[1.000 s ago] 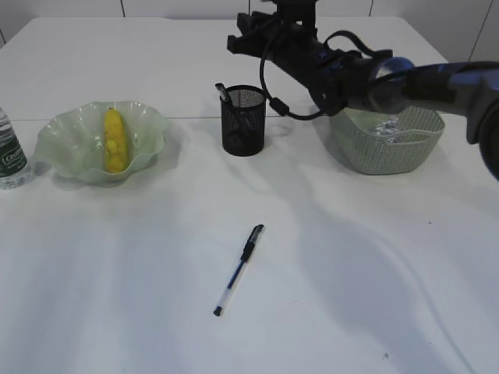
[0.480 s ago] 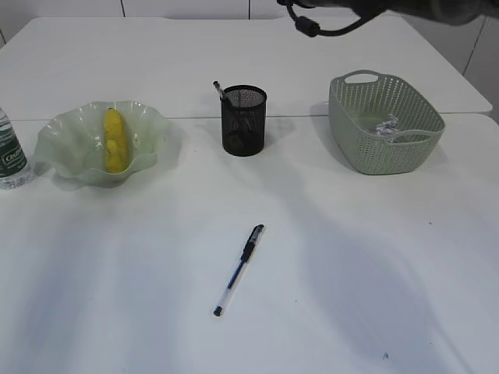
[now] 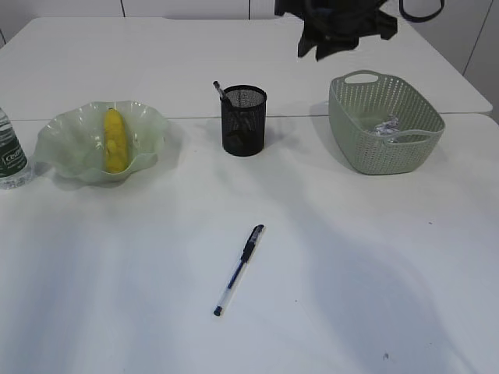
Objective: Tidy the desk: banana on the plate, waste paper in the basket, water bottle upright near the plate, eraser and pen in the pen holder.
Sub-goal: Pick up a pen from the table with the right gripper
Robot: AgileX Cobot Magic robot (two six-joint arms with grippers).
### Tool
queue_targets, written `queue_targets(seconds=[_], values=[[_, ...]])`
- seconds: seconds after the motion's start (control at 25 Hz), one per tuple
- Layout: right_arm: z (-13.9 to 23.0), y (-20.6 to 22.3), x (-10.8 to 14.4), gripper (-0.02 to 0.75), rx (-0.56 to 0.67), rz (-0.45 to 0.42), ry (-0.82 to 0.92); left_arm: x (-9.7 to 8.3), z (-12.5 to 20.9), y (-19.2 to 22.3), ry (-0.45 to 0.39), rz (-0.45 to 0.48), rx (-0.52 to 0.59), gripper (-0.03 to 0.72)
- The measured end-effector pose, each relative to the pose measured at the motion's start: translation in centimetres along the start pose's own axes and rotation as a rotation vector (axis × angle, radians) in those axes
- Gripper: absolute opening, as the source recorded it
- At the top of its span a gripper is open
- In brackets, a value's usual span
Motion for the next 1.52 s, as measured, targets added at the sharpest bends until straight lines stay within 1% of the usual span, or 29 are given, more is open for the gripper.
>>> queue_targets(seconds=[0.12,0.28,0.32,0.56,0.68,0.84,0.96,1.08,1.2,1.4,1.52], values=[[3.2,-0.3,0.6,0.202,0.178,-0.031,0.045,0.2,0.1,0.0,-0.002,-0.010,0.007,0.241],[5.9,-1.1,1.9,0.202,0.335,-0.086,0.086,0.5,0.3,0.0,-0.004,-0.029,0.019,0.241],[6.2,-1.2,2.2,0.202,0.355,-0.101,0.096,0.6,0.4,0.0,-0.004,-0.031,0.020,0.241],[6.8,-1.9,5.0,0.202,0.405,-0.226,0.167,0.9,0.6,0.0,-0.004,-0.049,0.032,0.241],[6.9,-2.3,6.6,0.202,0.421,-0.278,0.202,1.8,1.2,-0.1,-0.005,-0.100,0.064,0.241],[7.3,-2.5,8.4,0.202,0.434,-0.290,0.247,3.3,2.1,-0.4,-0.009,-0.185,0.118,0.241],[7.8,-2.4,10.4,0.202,0.440,-0.302,0.261,4.1,2.7,-0.7,-0.009,-0.232,0.147,0.241],[9.4,-1.1,11.7,0.202,0.487,-0.290,0.258,4.6,2.9,-0.8,-0.009,-0.257,0.163,0.241],[10.7,0.0,11.7,0.202,0.523,-0.248,0.249,4.8,3.1,-0.9,-0.009,-0.271,0.172,0.241],[10.7,0.7,9.6,0.202,0.498,-0.125,0.218,4.9,3.1,-0.9,-0.009,-0.274,0.174,0.241],[11.0,1.0,8.9,0.202,0.500,-0.088,0.218,4.9,3.1,-0.9,-0.009,-0.274,0.174,0.241]])
Point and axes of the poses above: a point on each arm's last joint axis where the gripper is mounted, y pointing out along that axis toward the gripper, x along the wrist's bending axis when the last joint is at zero, z = x × y, the point moved 9 cm from there along y, pointing out along that axis toward the gripper, and after that the axes turned 8 degrees about -y, right-handed, at the moved point
